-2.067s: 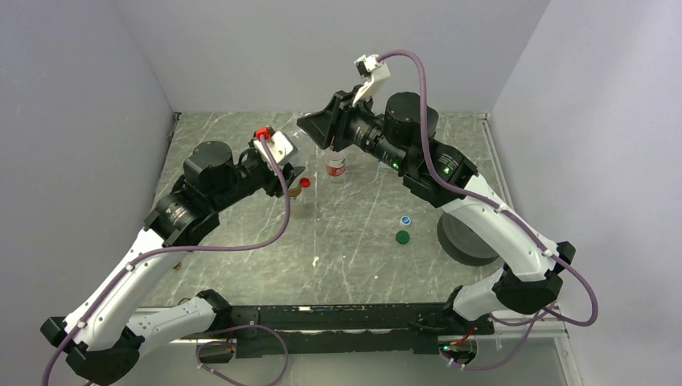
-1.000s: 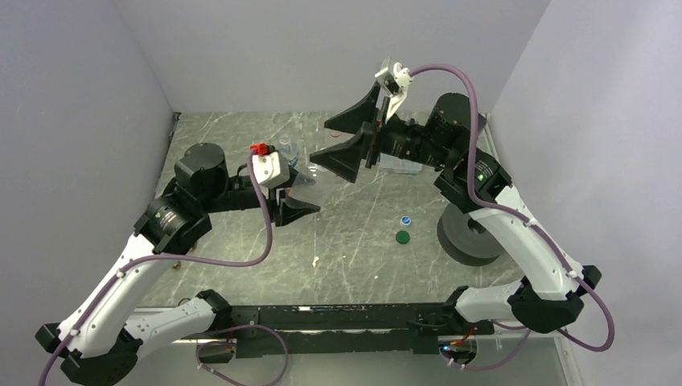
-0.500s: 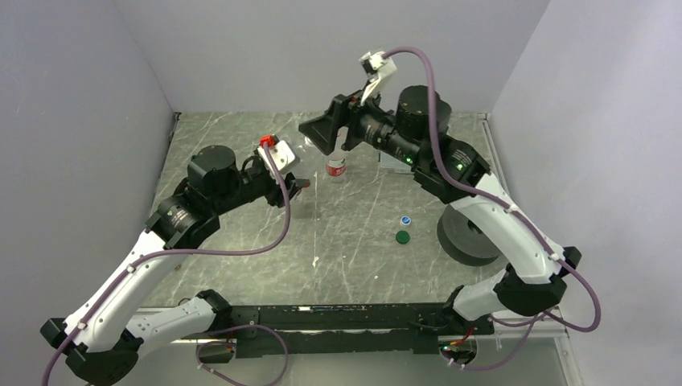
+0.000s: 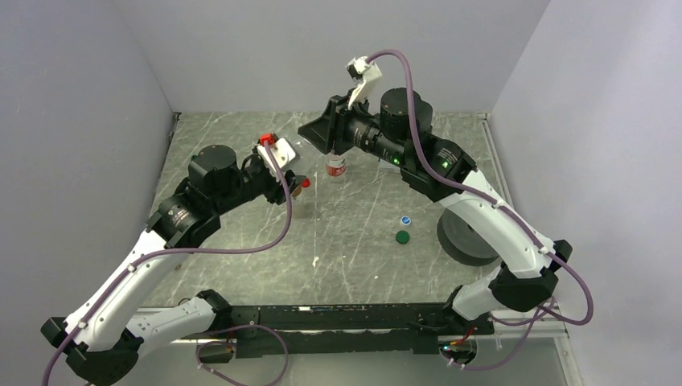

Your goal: Unscrew the bottle caps

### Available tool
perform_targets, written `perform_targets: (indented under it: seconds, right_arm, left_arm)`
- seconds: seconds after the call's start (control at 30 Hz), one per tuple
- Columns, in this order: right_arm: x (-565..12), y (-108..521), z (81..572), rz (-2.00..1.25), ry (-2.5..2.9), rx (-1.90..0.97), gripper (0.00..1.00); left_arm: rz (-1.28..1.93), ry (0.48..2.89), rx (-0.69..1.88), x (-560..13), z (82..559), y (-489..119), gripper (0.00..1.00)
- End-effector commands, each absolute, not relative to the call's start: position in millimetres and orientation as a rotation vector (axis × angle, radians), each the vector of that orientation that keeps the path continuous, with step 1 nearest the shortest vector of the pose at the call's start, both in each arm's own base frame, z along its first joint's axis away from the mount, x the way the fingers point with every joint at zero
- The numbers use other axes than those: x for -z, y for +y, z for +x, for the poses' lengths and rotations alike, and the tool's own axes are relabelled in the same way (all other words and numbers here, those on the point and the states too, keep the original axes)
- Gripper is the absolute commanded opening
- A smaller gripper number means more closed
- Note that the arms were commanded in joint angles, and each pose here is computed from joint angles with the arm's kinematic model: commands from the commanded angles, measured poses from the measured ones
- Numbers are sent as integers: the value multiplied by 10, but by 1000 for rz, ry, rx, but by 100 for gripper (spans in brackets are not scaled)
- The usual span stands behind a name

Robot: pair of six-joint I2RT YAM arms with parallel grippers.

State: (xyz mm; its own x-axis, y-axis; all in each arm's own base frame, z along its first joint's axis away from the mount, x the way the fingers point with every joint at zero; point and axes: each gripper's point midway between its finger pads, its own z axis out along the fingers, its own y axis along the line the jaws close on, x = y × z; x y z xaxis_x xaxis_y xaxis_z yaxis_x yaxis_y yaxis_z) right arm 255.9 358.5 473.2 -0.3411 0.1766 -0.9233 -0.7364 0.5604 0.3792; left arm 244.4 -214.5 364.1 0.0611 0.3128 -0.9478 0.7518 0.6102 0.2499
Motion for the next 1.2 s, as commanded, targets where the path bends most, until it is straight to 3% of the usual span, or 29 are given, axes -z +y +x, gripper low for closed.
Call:
perform_targets:
  seconds: [0.0,0.2,0.47,0.83,0.93,1.07,1.17]
  right_arm:
    - [-5033,3459,2527,-432,1568,-1021,14]
    - [-5162,3505,2288,-625,1446,-1064,8]
    - [-5400,3437,1478,-1028,1123,-1282,7]
    - [-5336,3338,1155,-1226,1047,-1428,7]
    - [-5282,3381,1384,-1143,1141,-1346,20]
    - [-5218,3324,1928,-887,1349,-1140,94]
    - [-5300,3140,2258,-653,1416,-1010,100]
  left_arm:
    - [904,1479,433,-3788,2452,-2172,16]
    - [1020,1425,649,-3832,2107,-2394,15]
    - [1281,1257,1047,-3976,1314,-2610,14]
    - [1333,1242,1064,-3899,1236,-2601,11]
    - [1302,1253,999,-3893,1340,-2581,10]
    - [1217,1285,851,-3902,1621,-2535,8]
    - [1108,1344,704,-3904,1937,-2453,9]
